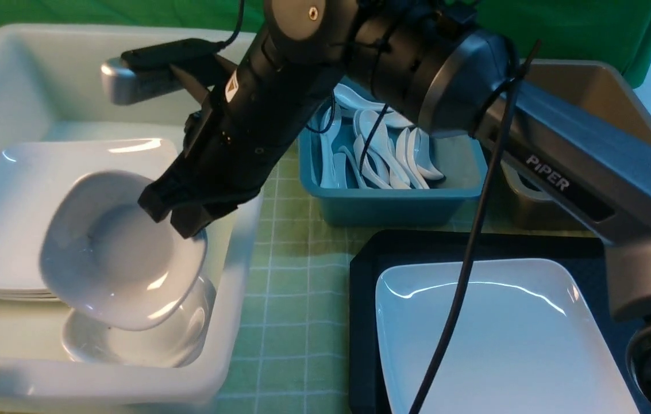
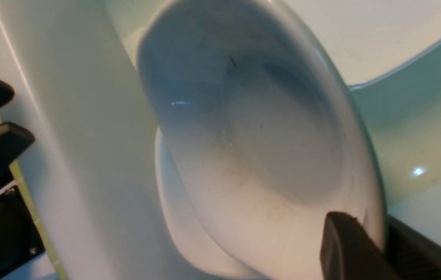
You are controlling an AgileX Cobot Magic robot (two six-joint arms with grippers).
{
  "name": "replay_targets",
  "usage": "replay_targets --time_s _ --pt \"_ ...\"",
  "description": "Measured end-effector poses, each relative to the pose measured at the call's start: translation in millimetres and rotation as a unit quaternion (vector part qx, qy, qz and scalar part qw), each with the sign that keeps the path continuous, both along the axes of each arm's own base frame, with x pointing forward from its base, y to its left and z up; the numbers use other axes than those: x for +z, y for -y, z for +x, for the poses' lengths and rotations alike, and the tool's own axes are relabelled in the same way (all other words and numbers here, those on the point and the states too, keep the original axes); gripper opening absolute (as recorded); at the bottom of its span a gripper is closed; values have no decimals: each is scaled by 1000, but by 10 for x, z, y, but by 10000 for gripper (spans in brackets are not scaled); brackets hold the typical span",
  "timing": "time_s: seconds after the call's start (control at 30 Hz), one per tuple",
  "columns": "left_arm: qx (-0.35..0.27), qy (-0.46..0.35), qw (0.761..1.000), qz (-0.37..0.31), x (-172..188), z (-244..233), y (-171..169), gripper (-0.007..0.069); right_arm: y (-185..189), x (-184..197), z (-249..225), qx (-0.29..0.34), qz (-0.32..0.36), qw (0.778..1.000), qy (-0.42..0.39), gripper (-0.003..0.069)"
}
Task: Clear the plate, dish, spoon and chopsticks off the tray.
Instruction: Use the right arm to put the small plate into the large storage box on the left
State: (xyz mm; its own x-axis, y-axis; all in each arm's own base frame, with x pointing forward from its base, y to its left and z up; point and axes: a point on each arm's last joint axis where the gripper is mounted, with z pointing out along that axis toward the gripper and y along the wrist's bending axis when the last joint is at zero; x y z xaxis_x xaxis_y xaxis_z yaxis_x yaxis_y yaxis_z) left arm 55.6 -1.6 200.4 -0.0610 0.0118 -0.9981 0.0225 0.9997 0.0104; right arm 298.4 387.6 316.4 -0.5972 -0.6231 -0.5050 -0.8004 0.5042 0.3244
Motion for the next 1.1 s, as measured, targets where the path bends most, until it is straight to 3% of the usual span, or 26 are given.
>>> replay_targets --time_s 0.27,0.63,0.8,0.97,1.1 --pt "0 0 1000 0 0 0 0 224 -188 -259 -85 19 -19 1000 -16 31" --pt "0 0 1000 0 0 0 0 224 -144 -303 -14 16 -52 998 25 71" --pt "0 0 1000 0 0 0 0 224 -160 -383 4 33 -61 997 33 148" --pt "0 0 1000 0 0 0 0 224 -189 -435 19 50 -58 996 42 293" --pt "0 0 1000 0 0 0 0 224 -174 -374 44 50 -63 995 64 337"
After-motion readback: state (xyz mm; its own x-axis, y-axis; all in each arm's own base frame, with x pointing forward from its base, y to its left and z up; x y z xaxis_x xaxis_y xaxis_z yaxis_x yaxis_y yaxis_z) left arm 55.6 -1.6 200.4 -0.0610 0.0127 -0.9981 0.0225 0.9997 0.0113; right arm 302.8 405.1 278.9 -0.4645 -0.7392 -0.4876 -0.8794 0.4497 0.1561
